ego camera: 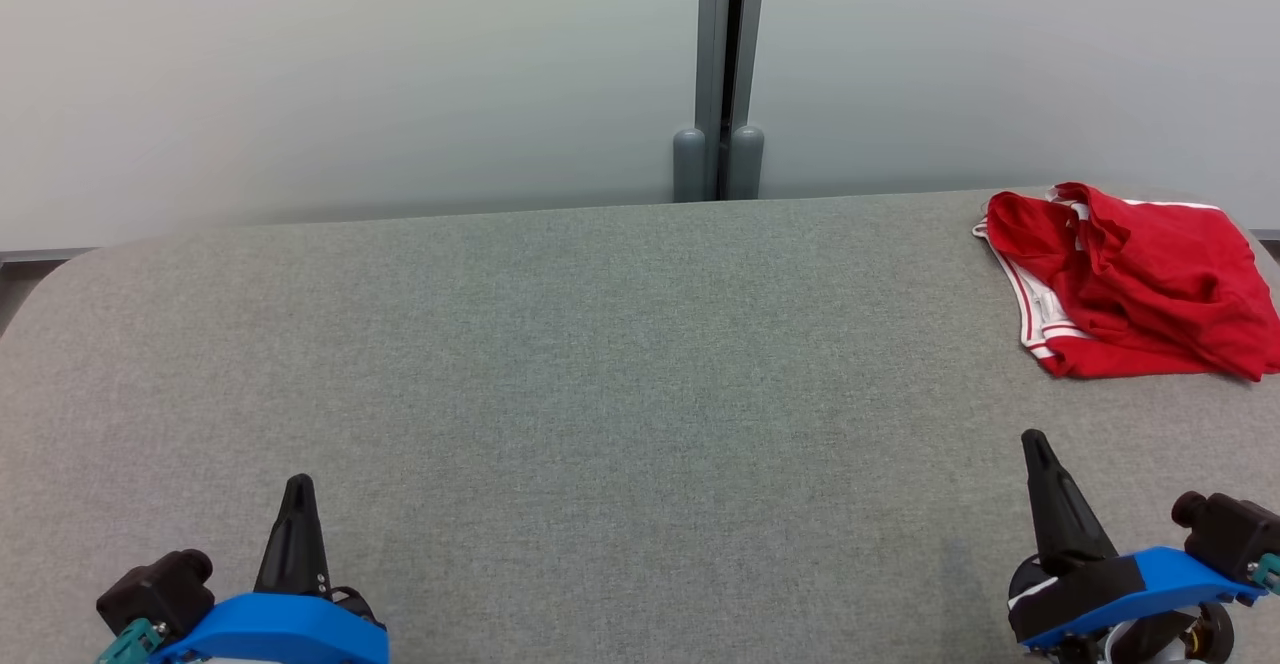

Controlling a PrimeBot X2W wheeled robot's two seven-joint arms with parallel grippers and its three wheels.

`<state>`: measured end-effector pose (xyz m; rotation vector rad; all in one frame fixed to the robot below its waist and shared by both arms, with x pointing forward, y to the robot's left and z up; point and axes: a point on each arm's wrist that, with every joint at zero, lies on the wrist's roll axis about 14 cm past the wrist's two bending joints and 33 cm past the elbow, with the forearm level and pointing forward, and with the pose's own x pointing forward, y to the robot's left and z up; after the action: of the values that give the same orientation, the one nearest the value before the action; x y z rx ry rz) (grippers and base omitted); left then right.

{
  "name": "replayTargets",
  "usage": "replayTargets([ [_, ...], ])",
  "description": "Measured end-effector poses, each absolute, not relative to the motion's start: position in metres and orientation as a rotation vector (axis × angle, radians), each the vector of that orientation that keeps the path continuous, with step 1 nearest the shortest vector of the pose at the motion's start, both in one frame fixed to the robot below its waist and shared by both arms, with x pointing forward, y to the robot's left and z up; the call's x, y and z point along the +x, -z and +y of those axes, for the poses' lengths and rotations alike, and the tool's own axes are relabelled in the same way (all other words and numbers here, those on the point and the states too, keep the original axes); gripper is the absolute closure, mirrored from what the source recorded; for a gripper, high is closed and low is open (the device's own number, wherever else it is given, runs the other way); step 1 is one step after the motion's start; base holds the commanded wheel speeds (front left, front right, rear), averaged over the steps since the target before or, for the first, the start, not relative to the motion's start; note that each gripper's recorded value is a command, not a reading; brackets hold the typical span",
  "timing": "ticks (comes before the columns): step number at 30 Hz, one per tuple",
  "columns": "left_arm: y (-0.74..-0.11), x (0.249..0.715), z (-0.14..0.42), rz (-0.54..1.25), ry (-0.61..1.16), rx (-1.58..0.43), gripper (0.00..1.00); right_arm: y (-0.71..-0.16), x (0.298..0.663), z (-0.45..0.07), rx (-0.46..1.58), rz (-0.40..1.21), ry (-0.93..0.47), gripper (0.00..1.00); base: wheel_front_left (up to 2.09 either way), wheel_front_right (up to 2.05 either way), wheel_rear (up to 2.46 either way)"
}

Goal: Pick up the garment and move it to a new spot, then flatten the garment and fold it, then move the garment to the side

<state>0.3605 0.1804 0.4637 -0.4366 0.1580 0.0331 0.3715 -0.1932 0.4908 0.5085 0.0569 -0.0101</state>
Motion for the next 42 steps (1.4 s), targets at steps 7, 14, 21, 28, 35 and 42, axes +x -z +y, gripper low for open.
replayTargets([
  [7, -0.464, 0.363, 0.182, 0.167, -0.045, -0.552, 1.0, -0.49, 0.372, -0.195, 0.615, 0.061, 0.021, 1.0, 0.0, 0.0, 0.0],
  [14, -0.467, 0.367, 0.183, 0.165, -0.051, -0.658, 1.0, -0.491, 0.374, -0.196, 0.713, 0.056, 0.028, 1.0, 0.0, 0.0, 0.0],
  [21, -0.468, 0.369, 0.186, 0.164, -0.065, -0.759, 1.0, -0.491, 0.374, -0.197, 0.809, 0.058, 0.033, 1.0, 0.0, 0.0, 0.0],
  [28, -0.471, 0.372, 0.186, 0.16, -0.063, -0.85, 1.0, -0.491, 0.375, -0.197, 0.894, 0.058, 0.037, 1.0, 0.0, 0.0, 0.0],
  [35, -0.472, 0.373, 0.188, 0.157, -0.066, -0.936, 1.0, -0.491, 0.376, -0.198, 0.974, 0.053, 0.041, 1.0, 0.0, 0.0, 0.0],
  [42, -0.476, 0.376, 0.188, 0.145, -0.063, -1.02, 1.0, -0.493, 0.378, -0.199, 1.051, 0.049, 0.041, 1.0, 0.0, 0.0, 0.0],
])
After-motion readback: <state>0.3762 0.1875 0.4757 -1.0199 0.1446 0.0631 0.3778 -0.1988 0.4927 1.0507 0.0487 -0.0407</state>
